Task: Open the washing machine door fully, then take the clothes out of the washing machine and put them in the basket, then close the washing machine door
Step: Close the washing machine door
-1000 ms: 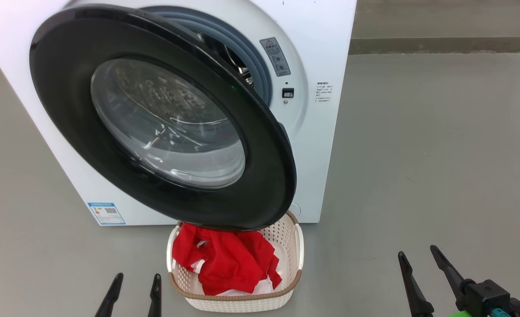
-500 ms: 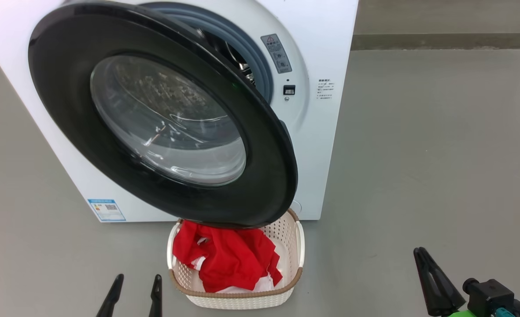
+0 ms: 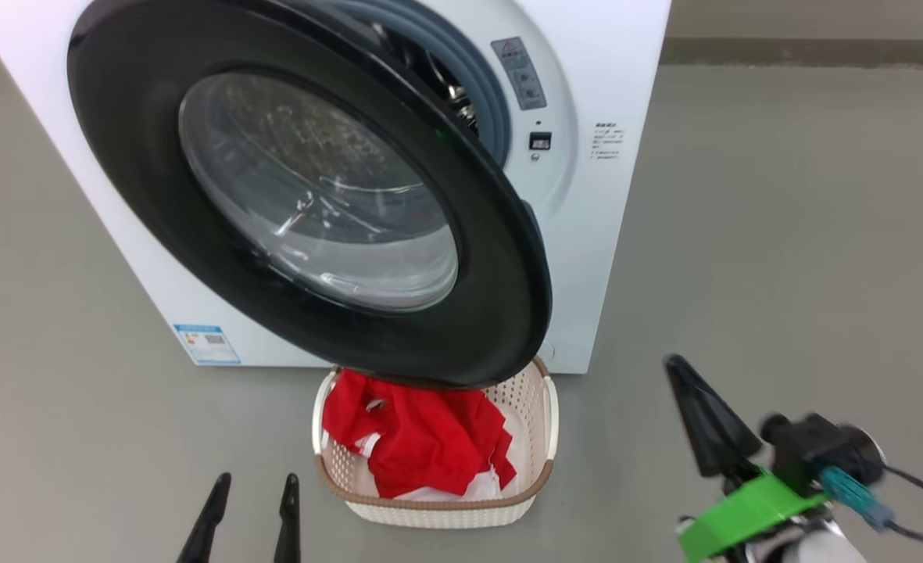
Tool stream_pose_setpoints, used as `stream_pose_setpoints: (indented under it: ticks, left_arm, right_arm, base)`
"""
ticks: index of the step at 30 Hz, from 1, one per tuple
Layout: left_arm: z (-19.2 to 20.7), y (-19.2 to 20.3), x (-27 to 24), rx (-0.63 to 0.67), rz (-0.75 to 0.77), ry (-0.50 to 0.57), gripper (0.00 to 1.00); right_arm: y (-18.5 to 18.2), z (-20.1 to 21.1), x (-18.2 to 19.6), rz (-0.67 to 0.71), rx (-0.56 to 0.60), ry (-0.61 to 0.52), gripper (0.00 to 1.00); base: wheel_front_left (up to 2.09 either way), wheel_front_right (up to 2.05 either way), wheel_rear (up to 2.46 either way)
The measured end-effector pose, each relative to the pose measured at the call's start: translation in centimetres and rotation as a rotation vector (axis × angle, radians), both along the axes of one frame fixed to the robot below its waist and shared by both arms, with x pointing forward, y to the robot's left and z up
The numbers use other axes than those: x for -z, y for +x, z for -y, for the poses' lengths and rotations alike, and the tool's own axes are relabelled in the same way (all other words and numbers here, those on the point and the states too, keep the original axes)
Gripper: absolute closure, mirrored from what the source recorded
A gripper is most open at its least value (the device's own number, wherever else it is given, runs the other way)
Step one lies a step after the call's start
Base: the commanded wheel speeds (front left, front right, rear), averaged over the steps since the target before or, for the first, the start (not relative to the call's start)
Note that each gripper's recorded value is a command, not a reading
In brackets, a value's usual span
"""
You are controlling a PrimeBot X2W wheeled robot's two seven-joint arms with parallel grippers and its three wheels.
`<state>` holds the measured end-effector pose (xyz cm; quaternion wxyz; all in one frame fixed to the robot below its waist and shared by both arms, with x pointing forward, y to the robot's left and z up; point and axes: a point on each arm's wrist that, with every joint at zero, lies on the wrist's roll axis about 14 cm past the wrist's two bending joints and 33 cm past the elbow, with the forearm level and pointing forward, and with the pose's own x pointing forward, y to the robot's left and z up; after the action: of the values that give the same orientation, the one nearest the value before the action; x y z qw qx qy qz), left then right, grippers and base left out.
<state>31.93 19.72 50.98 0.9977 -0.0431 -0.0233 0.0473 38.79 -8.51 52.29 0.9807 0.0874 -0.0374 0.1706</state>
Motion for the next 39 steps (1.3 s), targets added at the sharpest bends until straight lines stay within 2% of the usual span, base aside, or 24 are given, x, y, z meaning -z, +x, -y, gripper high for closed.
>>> stream_pose_setpoints:
  ticks: [7, 15, 27, 39]
  left_arm:
    - [-0.1, 1.2, -0.2, -0.017, 0.008, -0.011, 0.0]
    - [-0.7, 2.2, 0.0, -0.055, 0.008, -0.025, 0.0]
    - [-1.3, 3.1, 1.0, -0.089, -0.019, -0.023, 0.0]
    - [-1.0, 4.2, 1.0, -0.078, -0.014, -0.037, 0.0]
  right_arm:
    - [2.1, -6.3, -2.1, 0.052, -0.214, -0.007, 1.0]
    - [4.8, -10.7, -1.8, 0.024, -0.353, 0.015, 1.0]
    - [8.4, -12.3, -1.6, 0.029, -0.399, 0.012, 1.0]
    - [11.1, -12.1, -1.9, 0.036, -0.392, 0.016, 1.0]
  base:
    - [0.0, 0.0, 0.0]
    - [0.0, 0.0, 0.0]
    - [0.0, 0.0, 0.0]
    - [0.0, 0.0, 0.0]
